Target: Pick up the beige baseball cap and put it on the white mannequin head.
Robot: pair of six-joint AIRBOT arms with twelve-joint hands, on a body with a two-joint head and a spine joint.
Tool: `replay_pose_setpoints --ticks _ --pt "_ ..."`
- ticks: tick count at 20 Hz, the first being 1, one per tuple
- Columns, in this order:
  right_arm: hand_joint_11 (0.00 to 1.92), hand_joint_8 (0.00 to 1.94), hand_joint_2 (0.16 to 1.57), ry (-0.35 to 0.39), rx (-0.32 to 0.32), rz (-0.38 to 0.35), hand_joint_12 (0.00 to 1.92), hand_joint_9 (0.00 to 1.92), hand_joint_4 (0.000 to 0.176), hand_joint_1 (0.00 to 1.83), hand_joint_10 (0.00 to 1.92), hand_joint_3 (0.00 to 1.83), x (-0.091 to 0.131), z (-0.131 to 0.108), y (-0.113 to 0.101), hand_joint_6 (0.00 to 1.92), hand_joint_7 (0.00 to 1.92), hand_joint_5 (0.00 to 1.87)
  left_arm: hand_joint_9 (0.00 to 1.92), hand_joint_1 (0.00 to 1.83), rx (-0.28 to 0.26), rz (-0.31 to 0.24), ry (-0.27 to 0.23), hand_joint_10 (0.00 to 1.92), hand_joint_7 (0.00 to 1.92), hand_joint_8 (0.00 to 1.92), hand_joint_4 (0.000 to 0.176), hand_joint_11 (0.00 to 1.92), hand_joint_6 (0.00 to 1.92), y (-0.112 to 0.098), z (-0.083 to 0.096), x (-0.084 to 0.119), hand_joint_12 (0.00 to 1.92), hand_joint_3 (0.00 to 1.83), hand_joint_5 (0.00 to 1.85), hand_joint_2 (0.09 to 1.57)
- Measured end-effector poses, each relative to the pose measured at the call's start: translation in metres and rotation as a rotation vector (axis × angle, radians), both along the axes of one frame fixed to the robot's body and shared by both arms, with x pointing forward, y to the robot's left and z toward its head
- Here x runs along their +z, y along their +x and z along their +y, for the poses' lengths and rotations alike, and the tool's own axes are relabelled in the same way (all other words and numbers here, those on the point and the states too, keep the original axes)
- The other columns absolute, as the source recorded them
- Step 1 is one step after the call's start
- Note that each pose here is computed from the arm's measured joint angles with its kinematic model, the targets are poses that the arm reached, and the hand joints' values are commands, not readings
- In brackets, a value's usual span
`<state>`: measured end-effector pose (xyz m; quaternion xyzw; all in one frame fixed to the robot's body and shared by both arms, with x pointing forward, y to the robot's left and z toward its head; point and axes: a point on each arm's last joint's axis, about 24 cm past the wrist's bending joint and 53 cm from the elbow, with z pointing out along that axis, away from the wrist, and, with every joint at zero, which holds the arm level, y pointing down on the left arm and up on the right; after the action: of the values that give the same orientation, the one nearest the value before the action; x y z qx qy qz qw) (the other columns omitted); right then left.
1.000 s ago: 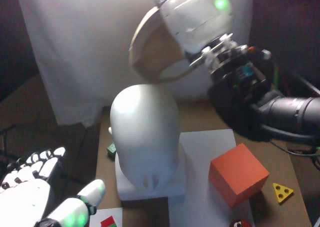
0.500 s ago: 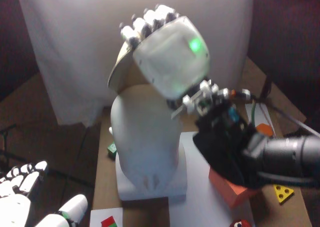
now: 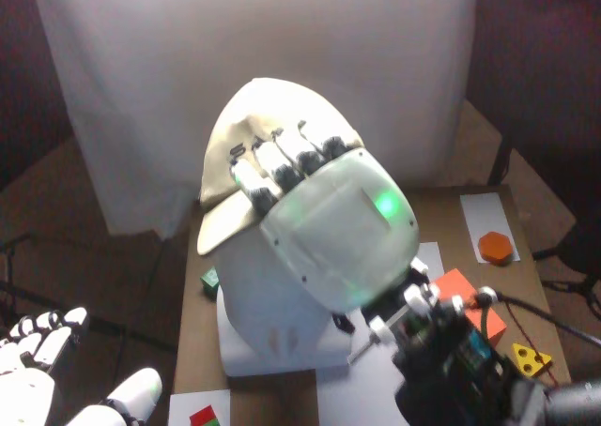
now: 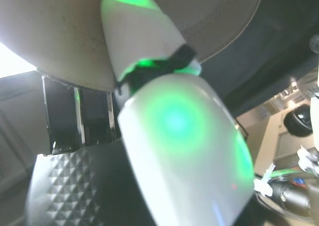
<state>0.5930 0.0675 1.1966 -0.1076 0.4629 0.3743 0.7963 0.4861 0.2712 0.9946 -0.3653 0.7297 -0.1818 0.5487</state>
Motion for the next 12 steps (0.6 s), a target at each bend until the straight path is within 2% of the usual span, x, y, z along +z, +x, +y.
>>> replay_pose_setpoints --ticks 2,3,7,8,12 --pt "0.93 1.11 1.16 -0.020 -0.001 0.019 1.47 0.88 0.000 1.37 1.40 0.00 -0.011 -0.002 -0.008 1.09 0.88 0.82 0.04 0.00 0.003 0.002 -0.001 0.00 0.07 0.00 0.038 0.00 0.00 0.000 0.001 0.000 0.36 0.00 0.10 1.14" --pt "0.89 1.08 1.15 -0.028 0.001 0.035 1.58 0.85 0.000 1.46 1.32 0.00 -0.018 -0.003 -0.011 1.03 0.87 0.81 0.04 0.00 0.004 0.002 -0.002 0.00 0.07 0.00 0.037 0.00 0.00 0.000 0.001 0.000 0.36 0.00 0.10 1.14" --pt "0.88 1.07 1.14 -0.087 -0.019 0.031 1.61 0.84 0.000 1.48 1.30 0.00 -0.030 -0.003 -0.013 1.02 0.87 0.82 0.04 0.00 0.005 -0.004 -0.008 0.00 0.08 0.00 0.038 0.00 0.00 0.002 0.001 -0.003 0.37 0.00 0.10 1.14" --pt "0.91 1.11 1.16 -0.102 -0.016 0.051 1.48 0.88 0.000 1.37 1.40 0.00 -0.036 -0.002 -0.012 1.09 0.88 0.82 0.04 0.00 0.010 -0.004 -0.011 0.00 0.08 0.00 0.038 0.00 0.00 0.002 0.001 -0.004 0.37 0.00 0.10 1.14" --pt "0.92 1.11 1.16 -0.134 -0.024 0.151 1.47 0.88 0.000 1.37 1.41 0.00 -0.061 -0.004 -0.006 1.09 0.88 0.82 0.04 0.00 -0.003 -0.016 -0.036 0.00 0.08 0.00 0.038 0.00 0.00 0.008 -0.009 -0.003 0.38 0.00 0.10 1.14"
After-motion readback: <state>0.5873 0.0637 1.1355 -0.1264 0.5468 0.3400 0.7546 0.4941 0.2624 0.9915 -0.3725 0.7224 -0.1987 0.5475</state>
